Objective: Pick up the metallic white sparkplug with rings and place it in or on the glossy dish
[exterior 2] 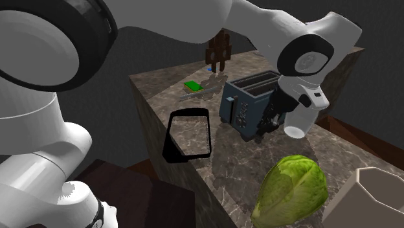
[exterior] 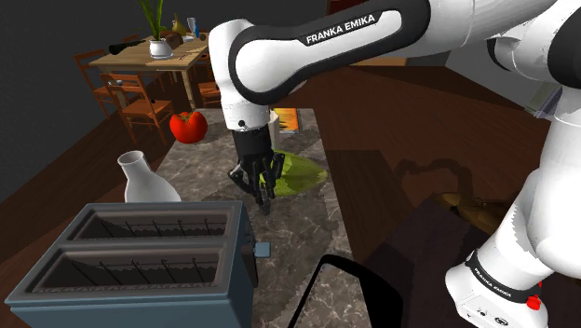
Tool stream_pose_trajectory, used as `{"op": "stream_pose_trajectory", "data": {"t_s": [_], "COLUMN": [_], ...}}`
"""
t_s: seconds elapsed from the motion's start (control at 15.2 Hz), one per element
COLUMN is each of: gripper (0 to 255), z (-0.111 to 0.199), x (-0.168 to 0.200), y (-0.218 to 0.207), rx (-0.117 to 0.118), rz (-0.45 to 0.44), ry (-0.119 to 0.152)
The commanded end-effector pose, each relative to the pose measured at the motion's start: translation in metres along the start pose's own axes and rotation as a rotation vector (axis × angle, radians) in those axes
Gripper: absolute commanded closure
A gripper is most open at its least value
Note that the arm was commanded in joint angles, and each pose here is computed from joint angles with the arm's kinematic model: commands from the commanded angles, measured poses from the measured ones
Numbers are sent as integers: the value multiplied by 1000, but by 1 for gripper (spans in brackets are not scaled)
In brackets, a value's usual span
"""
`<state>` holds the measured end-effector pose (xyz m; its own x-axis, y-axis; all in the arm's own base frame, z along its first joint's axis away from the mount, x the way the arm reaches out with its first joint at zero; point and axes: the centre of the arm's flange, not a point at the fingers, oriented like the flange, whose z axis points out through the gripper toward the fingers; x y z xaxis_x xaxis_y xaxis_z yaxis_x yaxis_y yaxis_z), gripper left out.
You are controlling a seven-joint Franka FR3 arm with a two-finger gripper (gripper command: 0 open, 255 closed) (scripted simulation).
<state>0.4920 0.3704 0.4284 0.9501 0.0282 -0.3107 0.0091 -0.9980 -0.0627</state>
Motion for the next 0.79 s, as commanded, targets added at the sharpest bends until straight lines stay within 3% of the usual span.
{"op": "stream_pose_trajectory", "data": {"t_s": [0.0, 0.46, 0.73], "gripper": [255, 255, 255], "z": [-11, -44, -31], "x": [-2, -14, -64], "y": [-1, -4, -14], "rx": [0, 0, 0], "rz": [0, 0, 0], "ry": [0, 0, 0]}}
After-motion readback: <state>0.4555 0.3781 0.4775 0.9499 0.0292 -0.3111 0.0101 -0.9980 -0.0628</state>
